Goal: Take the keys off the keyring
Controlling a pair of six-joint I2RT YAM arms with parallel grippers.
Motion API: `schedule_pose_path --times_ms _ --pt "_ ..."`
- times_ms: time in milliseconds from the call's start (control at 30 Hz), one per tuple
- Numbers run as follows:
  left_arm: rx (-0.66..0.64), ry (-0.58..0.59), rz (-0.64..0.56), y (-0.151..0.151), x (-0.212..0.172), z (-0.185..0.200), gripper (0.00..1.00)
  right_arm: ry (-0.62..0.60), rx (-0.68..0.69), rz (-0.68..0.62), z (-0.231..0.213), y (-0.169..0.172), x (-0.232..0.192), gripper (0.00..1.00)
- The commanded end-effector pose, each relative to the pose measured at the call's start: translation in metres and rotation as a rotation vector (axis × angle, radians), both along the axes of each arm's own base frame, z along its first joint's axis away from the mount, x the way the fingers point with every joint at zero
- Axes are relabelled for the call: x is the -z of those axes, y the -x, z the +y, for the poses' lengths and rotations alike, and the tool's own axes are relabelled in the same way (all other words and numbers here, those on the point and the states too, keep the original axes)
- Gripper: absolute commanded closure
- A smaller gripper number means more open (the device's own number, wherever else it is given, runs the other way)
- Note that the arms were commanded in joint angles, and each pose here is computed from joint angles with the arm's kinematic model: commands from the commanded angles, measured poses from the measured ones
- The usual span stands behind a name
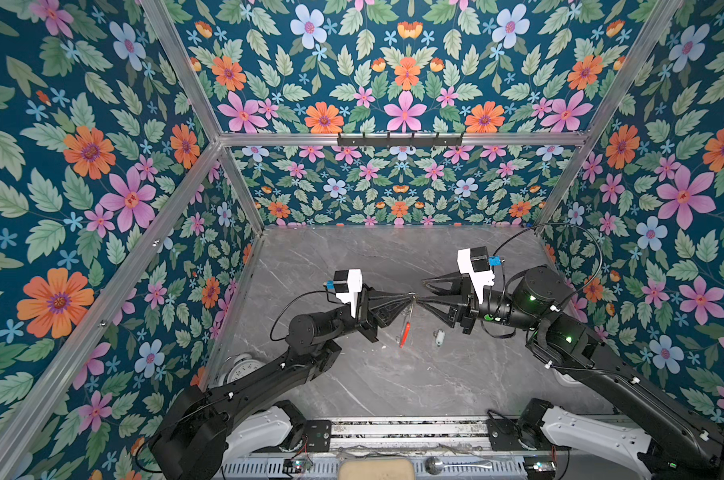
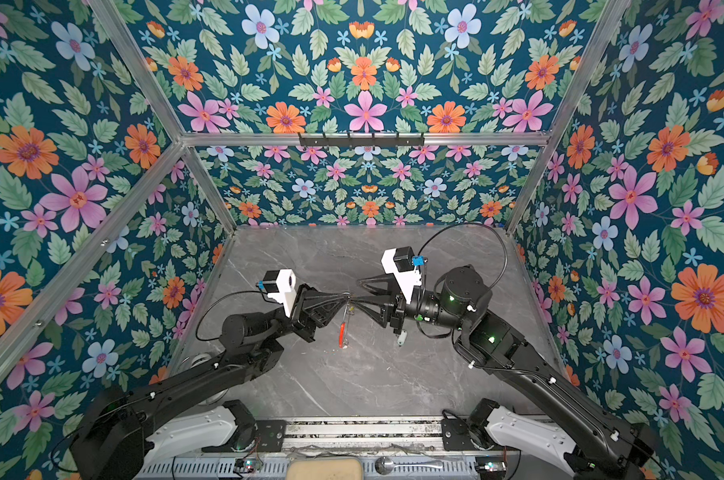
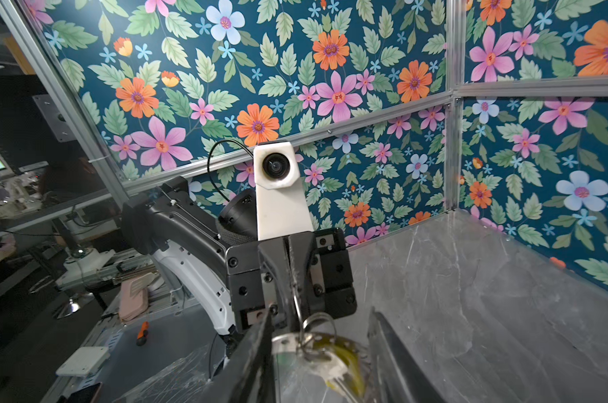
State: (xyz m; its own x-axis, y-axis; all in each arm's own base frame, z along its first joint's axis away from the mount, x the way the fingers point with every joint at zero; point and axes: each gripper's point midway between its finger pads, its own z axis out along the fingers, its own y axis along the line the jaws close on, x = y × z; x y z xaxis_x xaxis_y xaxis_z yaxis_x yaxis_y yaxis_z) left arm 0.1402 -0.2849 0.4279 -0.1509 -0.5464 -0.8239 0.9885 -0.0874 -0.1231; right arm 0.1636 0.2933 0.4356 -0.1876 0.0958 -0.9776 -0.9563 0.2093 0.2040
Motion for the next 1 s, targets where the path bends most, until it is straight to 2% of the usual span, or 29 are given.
schedule_pose_path --times_ms 0,167,500,667,767,800,867,967 --pt "0.004 0.042 -0.030 0.007 -0.009 0.007 1.00 -0.032 -0.063 -0.003 0.004 0.009 -0.009 0.61" --pt "0.001 0.044 -0.024 0.006 -0.008 0.008 1.00 -0.023 -0.078 0.010 0.006 0.009 -0.005 0.76" --pt "-0.002 0.042 -0.020 0.004 -0.006 0.007 1.00 -0.018 -0.089 0.018 0.009 0.009 -0.002 0.88" --pt "0.000 0.037 -0.012 0.003 -0.005 0.005 1.00 -0.014 -0.097 0.023 0.010 0.009 0.000 1.00" --pt "0.006 0.018 0.009 0.001 -0.003 0.003 1.00 0.000 -0.081 0.020 0.008 0.009 0.000 1.00" --pt "0.006 0.007 0.019 -0.001 -0.002 0.001 0.97 0.009 -0.069 0.022 0.006 0.008 0.002 1.00" --pt "0.001 -0.020 0.042 -0.004 0.000 -0.001 0.79 0.035 -0.048 0.022 0.002 0.008 0.004 1.00" --pt "0.006 -0.059 0.066 -0.005 0.003 -0.002 0.67 0.092 -0.005 0.037 -0.005 0.006 0.012 1.00"
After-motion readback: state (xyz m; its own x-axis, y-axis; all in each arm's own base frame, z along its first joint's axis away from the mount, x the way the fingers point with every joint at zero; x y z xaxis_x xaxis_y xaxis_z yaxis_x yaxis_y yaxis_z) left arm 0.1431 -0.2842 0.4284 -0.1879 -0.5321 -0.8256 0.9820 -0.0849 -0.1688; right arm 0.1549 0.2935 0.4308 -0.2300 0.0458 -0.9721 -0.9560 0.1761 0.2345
